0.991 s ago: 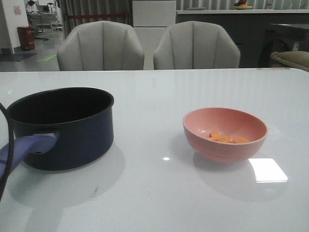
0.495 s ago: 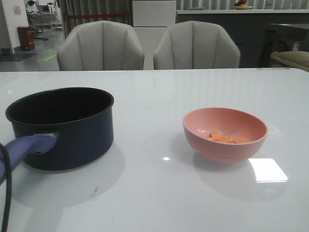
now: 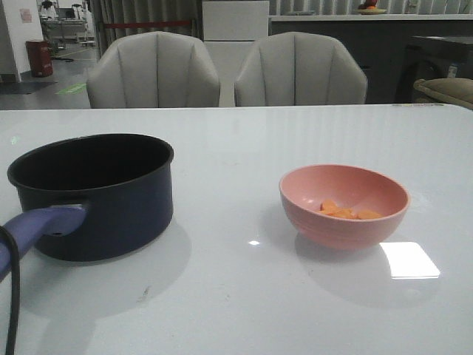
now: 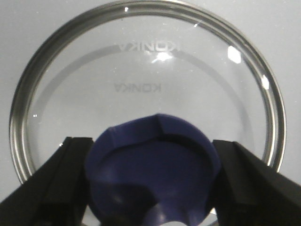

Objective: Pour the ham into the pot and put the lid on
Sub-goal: 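Set the glass lid down on the table beside the saucepan, release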

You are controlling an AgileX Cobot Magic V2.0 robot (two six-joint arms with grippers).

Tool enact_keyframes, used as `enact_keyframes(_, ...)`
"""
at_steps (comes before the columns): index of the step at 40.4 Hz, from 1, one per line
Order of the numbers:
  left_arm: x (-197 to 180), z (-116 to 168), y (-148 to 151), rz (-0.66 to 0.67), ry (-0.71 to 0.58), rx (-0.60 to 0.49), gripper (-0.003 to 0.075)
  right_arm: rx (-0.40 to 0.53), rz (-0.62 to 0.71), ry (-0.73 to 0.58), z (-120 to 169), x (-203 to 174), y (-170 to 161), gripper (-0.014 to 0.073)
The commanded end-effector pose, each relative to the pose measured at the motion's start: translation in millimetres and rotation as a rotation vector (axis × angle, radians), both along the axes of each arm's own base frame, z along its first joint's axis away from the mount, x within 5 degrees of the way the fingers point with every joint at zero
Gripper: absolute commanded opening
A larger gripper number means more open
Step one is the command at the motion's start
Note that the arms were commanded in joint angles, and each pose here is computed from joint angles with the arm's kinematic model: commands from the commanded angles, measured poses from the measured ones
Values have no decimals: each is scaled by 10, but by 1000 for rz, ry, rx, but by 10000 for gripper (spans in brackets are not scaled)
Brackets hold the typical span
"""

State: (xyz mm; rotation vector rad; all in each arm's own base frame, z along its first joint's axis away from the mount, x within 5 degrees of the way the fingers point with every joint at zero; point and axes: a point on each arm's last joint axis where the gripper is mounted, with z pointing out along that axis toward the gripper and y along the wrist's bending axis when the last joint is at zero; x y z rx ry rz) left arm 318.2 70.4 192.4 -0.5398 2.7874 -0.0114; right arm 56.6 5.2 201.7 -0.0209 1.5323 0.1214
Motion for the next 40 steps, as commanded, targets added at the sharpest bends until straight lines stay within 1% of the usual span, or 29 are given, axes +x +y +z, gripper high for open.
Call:
enact_keyframes(1, 82, 164, -2, -3, -98, 19, 325, -2, -10, -114, 110, -28, -9, 147)
enact_keyframes(6, 98, 111, 2, -5, -87, 17, 359, -2, -10, -114, 110, -28, -9, 147)
enact_keyframes(14, 112, 110, 6, -6, -99, 22, 479, -2, -10, -114, 110, -28, -9, 147)
enact_keyframes(17, 111, 113, 7, -7, -95, 22, 506, -2, -10, -114, 110, -28, -9, 147)
enact_keyframes(22, 123, 158, 17, -15, -82, 30, 501, -2, -10, -114, 110, -28, -9, 147)
enact_keyframes(33, 201, 397, 34, -18, -61, 27, 501, -2, -10, -114, 110, -28, -9, 147)
enact_keyframes(40, 213, 405, -58, -49, -42, 27, 501, -2, -10, -114, 110, -28, -9, 147)
